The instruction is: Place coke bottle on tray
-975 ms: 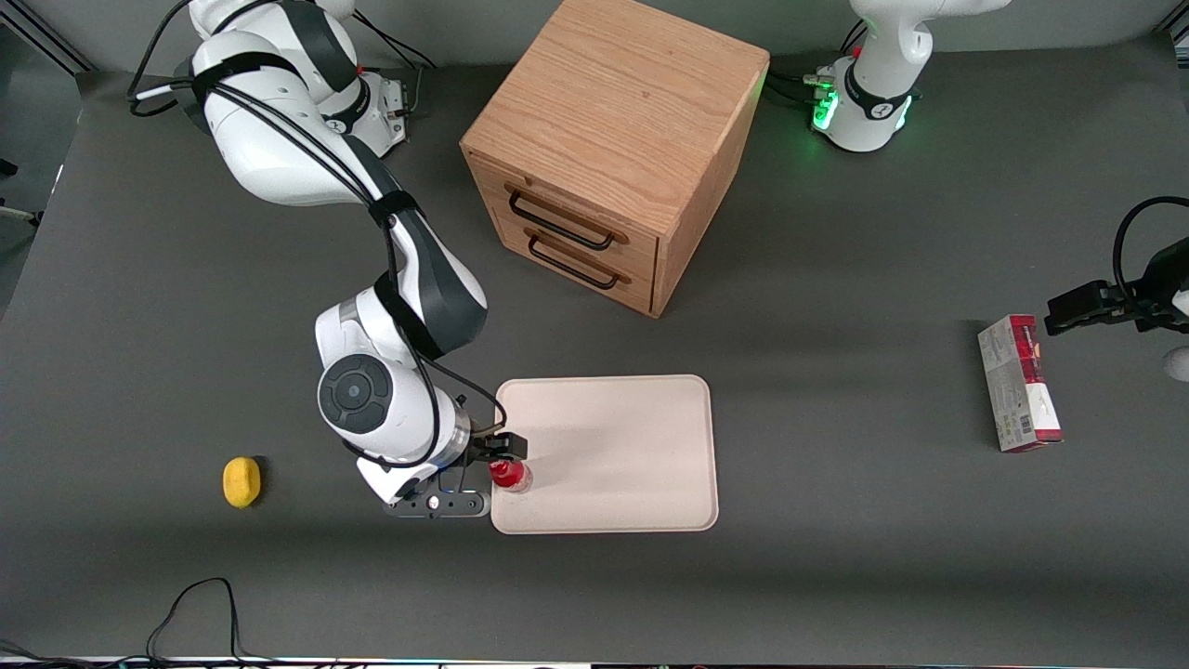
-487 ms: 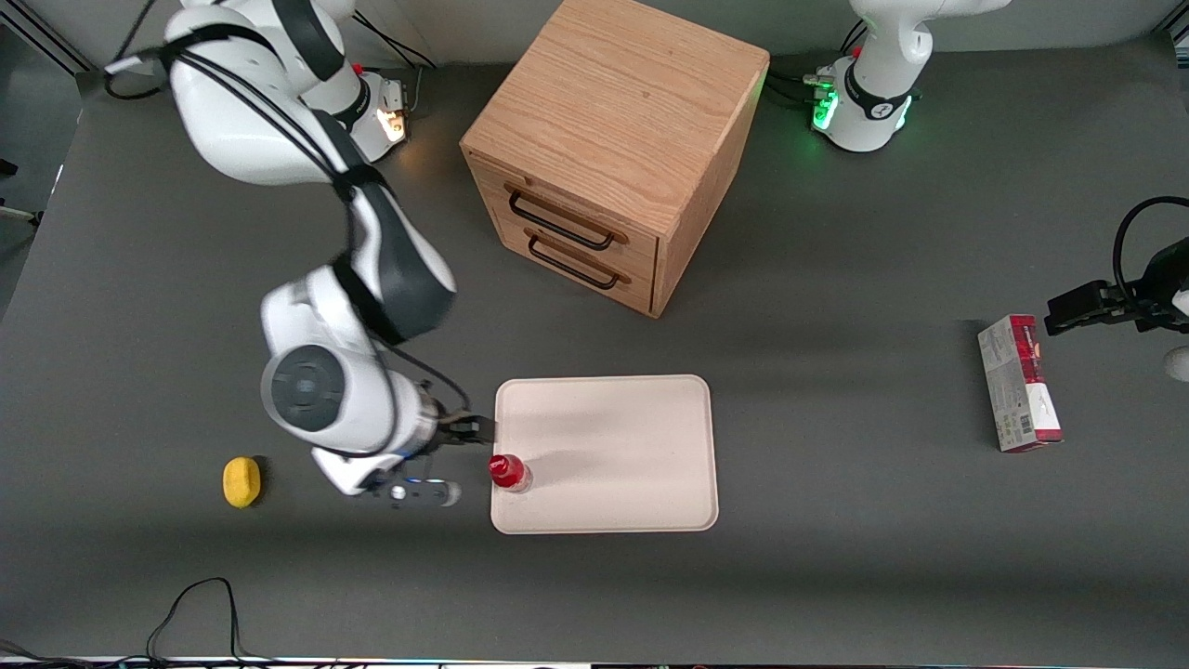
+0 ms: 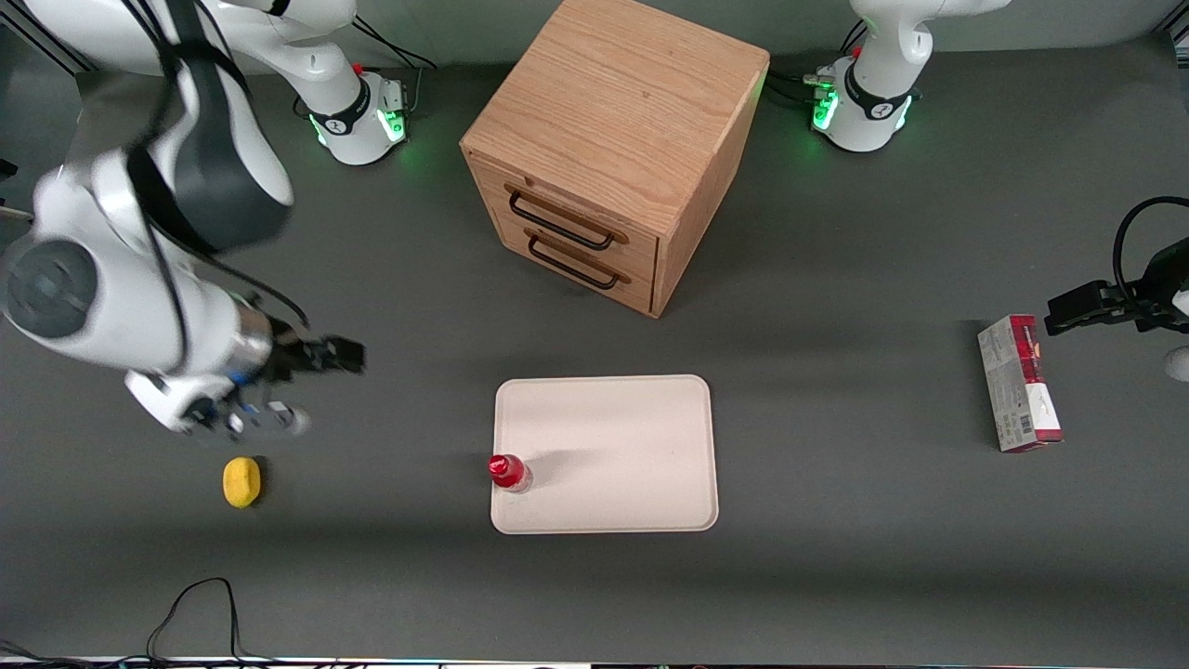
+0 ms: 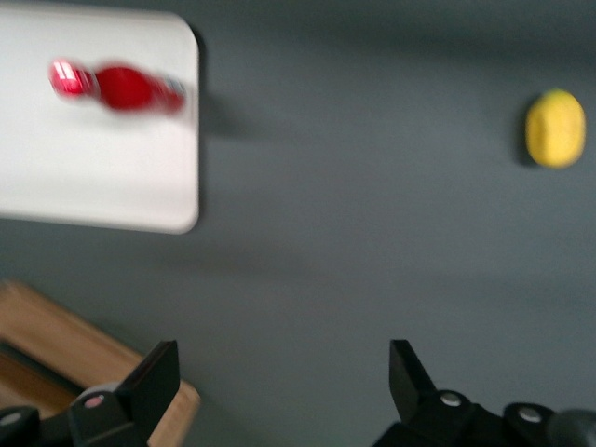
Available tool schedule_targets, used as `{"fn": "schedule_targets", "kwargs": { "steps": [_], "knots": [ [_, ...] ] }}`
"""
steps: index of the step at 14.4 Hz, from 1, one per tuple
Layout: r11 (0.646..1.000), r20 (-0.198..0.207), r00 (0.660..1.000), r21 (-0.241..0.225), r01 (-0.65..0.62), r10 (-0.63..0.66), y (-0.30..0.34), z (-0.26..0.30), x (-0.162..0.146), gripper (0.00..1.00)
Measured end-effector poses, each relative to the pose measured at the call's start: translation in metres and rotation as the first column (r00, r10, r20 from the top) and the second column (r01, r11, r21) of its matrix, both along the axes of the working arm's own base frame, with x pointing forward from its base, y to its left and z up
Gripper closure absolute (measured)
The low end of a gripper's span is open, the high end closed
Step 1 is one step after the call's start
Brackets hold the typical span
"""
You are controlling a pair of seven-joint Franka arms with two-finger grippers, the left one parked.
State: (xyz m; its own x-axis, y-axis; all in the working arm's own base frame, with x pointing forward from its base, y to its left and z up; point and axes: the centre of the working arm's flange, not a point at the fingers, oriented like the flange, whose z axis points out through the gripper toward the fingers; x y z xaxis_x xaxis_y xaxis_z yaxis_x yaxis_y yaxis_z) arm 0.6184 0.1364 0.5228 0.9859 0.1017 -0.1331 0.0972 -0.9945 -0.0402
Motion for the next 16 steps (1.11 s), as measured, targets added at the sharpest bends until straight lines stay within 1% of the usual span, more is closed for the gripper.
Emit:
{"fn": "schedule_targets", "kwargs": {
  "steps": [1, 3, 5, 6, 7, 10, 13, 16],
  "knots": [
    [1.000, -0.003, 1.000, 0.006, -0.009, 0.009, -0.024, 0.011, -0.020, 0.00],
    [1.000, 0.004, 1.000, 0.019, -0.019, 0.019, -0.062, 0.031, -0.056, 0.00],
    [1.000, 0.012, 1.000, 0.023, -0.017, 0.017, -0.078, 0.044, -0.081, 0.00],
    [1.000, 0.013, 1.000, 0.024, -0.017, 0.017, -0.079, 0.046, -0.087, 0.00],
    [1.000, 0.013, 1.000, 0.021, -0.020, 0.019, -0.078, 0.046, -0.090, 0.00],
    [1.000, 0.000, 1.000, -0.007, -0.025, 0.025, -0.080, 0.037, -0.090, 0.00],
    [1.000, -0.003, 1.000, -0.009, -0.015, 0.015, -0.085, 0.036, -0.090, 0.00],
    [1.000, -0.012, 1.000, -0.009, 0.022, -0.023, -0.106, 0.037, -0.090, 0.00]
  ]
}}
